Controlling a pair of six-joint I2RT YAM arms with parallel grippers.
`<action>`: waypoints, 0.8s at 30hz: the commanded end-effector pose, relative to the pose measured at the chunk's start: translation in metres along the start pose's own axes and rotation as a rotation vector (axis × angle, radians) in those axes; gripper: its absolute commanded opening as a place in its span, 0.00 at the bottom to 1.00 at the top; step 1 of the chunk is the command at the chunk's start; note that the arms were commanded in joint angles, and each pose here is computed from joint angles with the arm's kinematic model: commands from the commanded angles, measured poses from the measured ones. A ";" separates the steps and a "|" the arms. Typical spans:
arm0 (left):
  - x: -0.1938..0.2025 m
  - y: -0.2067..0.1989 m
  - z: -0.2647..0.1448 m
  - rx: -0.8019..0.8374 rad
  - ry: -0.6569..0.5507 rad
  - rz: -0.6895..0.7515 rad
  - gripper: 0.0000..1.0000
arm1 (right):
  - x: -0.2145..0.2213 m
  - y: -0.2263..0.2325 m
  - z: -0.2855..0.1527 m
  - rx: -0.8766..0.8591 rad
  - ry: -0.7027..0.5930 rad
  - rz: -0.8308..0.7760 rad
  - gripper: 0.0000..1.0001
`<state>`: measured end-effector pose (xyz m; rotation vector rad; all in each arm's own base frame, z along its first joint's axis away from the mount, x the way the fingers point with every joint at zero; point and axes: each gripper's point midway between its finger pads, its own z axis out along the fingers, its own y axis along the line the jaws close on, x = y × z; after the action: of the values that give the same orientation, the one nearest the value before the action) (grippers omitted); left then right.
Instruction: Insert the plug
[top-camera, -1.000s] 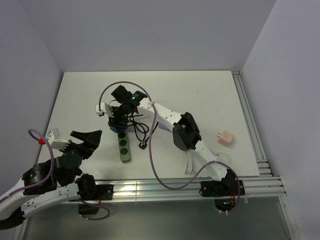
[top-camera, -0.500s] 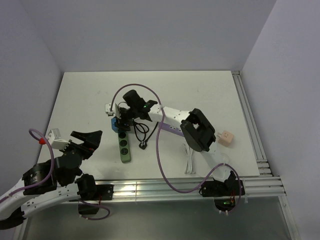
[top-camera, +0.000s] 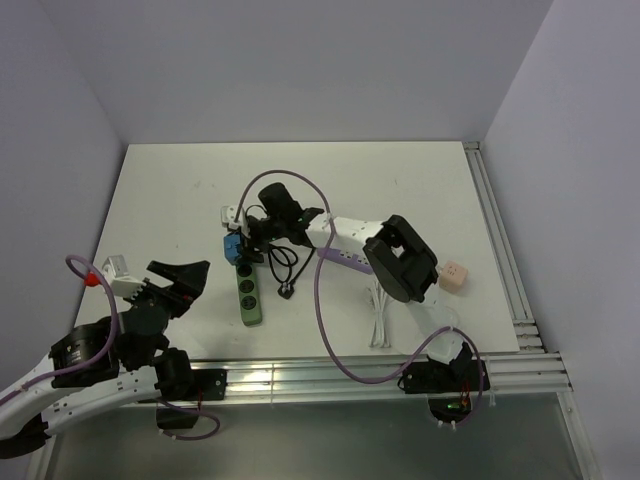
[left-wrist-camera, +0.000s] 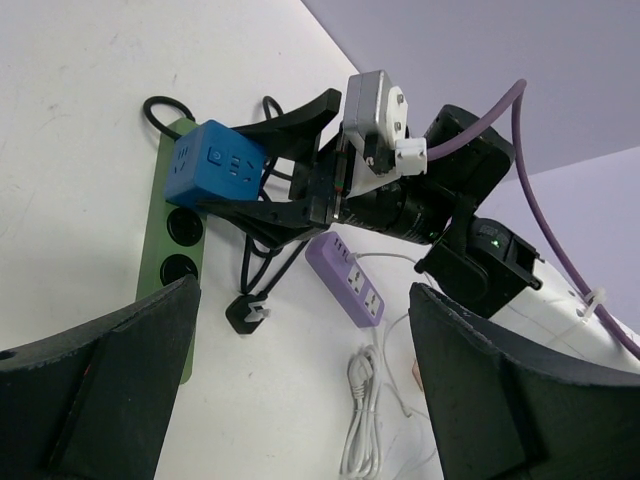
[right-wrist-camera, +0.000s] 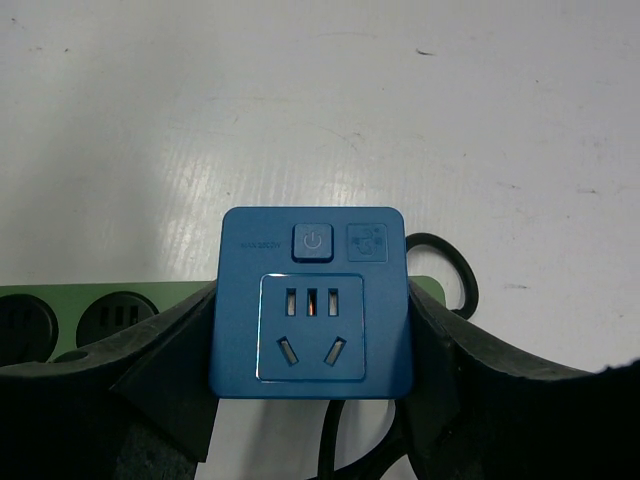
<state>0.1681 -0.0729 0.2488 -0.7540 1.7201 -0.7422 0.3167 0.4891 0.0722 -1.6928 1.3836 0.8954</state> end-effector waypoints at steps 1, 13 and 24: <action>0.005 -0.005 0.002 0.015 0.011 0.017 0.91 | 0.211 0.110 -0.036 -0.162 0.558 0.443 0.00; 0.002 -0.004 -0.001 0.013 0.016 0.010 0.91 | 0.219 0.104 -0.029 -0.189 0.560 0.442 0.00; 0.005 -0.008 0.000 0.019 0.029 0.014 0.91 | 0.243 0.109 -0.036 -0.166 0.555 0.523 0.00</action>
<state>0.1671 -0.0767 0.2494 -0.7415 1.7302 -0.7582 0.3193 0.4874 0.0596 -1.6845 1.3543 1.0287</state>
